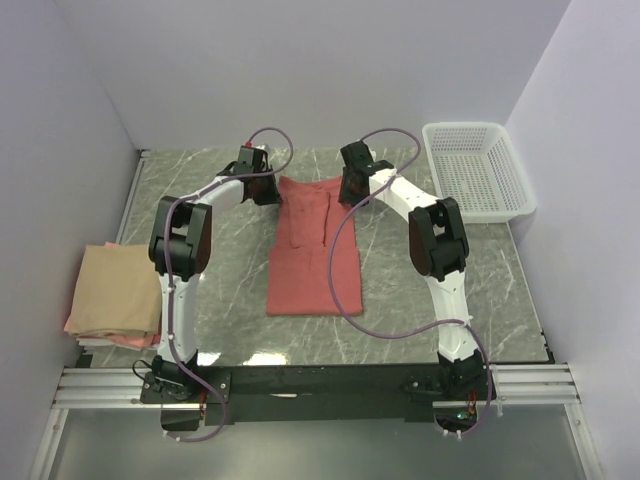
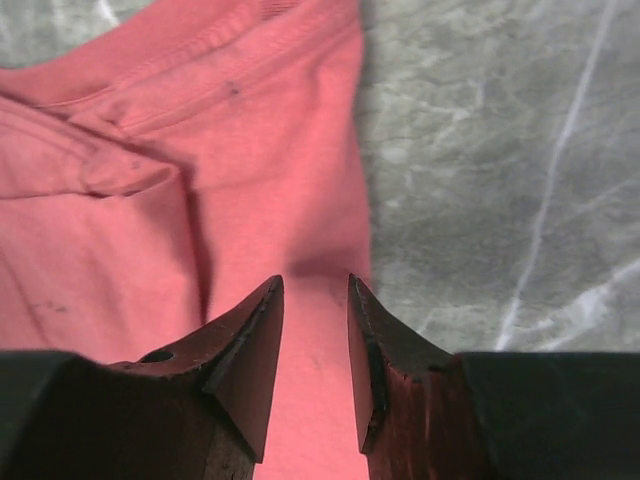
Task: Fold and stack the t-shirts
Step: Fold the tshirt
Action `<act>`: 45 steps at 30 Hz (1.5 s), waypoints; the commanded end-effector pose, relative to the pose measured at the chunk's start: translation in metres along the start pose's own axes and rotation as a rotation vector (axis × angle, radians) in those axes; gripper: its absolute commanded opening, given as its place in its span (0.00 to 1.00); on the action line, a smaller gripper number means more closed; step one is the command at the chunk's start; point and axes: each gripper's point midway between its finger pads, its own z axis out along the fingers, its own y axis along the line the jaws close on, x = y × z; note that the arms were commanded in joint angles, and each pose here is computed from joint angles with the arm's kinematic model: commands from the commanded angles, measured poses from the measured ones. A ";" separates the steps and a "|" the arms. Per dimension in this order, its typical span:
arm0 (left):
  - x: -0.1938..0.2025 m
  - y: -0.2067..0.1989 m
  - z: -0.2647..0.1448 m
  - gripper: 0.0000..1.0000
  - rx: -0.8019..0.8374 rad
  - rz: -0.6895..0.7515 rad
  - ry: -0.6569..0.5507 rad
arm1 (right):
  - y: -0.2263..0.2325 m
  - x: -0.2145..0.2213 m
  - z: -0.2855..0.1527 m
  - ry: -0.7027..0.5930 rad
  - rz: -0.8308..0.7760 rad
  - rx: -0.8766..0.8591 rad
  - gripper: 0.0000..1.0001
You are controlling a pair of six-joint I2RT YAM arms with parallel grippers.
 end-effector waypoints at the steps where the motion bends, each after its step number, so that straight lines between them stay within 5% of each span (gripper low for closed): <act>1: -0.010 0.003 0.001 0.03 -0.044 0.028 -0.020 | -0.013 -0.005 0.001 -0.014 0.015 0.059 0.39; 17: -0.008 0.009 0.003 0.00 -0.068 0.025 -0.021 | -0.017 0.010 0.012 0.044 -0.013 0.052 0.42; 23: -0.009 0.014 0.003 0.00 -0.095 0.026 -0.023 | -0.026 0.012 0.017 0.048 0.006 0.076 0.00; 34: -0.015 0.014 0.001 0.01 -0.083 0.010 -0.037 | -0.030 0.001 0.010 0.031 0.025 0.056 0.00; 40: -0.054 -0.013 -0.032 0.45 -0.031 0.016 -0.129 | -0.011 -0.024 -0.019 -0.030 0.030 -0.036 0.46; 42: -0.071 -0.022 -0.053 0.51 -0.034 0.009 -0.177 | -0.005 -0.035 -0.039 -0.054 0.042 -0.067 0.56; 45: -0.067 -0.021 -0.084 0.54 -0.062 -0.062 -0.196 | -0.007 -0.037 -0.069 -0.078 0.067 -0.095 0.57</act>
